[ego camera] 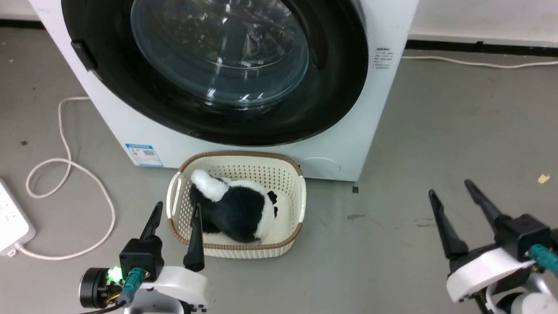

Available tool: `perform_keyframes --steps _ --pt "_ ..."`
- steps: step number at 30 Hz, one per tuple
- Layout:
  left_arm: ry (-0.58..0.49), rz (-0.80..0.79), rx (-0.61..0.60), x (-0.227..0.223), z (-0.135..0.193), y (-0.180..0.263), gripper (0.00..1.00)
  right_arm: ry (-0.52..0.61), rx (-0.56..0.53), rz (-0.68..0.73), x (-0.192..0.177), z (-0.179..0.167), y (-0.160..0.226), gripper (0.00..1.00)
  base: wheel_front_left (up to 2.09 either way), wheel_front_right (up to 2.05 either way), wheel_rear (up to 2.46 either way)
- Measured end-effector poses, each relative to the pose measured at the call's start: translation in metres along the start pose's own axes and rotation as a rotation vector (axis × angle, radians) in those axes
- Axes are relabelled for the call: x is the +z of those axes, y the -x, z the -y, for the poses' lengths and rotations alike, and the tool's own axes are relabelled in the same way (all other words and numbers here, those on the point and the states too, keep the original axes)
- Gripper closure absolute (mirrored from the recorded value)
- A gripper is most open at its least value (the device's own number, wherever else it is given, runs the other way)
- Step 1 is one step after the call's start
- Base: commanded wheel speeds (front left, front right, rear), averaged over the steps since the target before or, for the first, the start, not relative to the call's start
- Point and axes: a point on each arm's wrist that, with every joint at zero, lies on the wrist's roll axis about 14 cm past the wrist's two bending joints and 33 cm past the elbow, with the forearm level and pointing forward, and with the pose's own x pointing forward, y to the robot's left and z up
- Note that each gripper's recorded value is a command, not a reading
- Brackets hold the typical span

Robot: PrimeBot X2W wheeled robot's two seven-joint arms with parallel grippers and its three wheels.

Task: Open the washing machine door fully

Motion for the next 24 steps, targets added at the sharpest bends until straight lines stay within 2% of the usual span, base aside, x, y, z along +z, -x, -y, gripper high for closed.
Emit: perform_keyframes --steps 10,11,12,13,24 --pt "0.01 0.012 0.024 -0.001 -0.003 -0.006 0.0 0.0 0.039 0.062 0.019 0.003 -0.033 0.0 0.0 0.0 0.0" --pt "0.01 0.013 0.028 -0.001 -0.004 -0.006 0.0 -0.003 0.042 0.066 0.02 0.003 -0.036 0.58 0.0 0.0 0.0" --pt "0.011 0.014 0.028 0.0 -0.004 -0.007 0.0 -0.009 0.046 0.073 0.022 0.003 -0.039 0.96 0.0 0.0 0.0" --pt "0.012 0.017 0.03 0.0 -0.003 -0.008 0.0 -0.015 0.048 0.078 0.024 0.003 -0.041 1.0 0.0 0.0 0.0" --pt "0.014 0.018 0.044 -0.005 -0.004 -0.016 0.0 -0.162 0.064 0.08 0.034 0.005 -0.082 1.0 0.0 0.0 0.0"
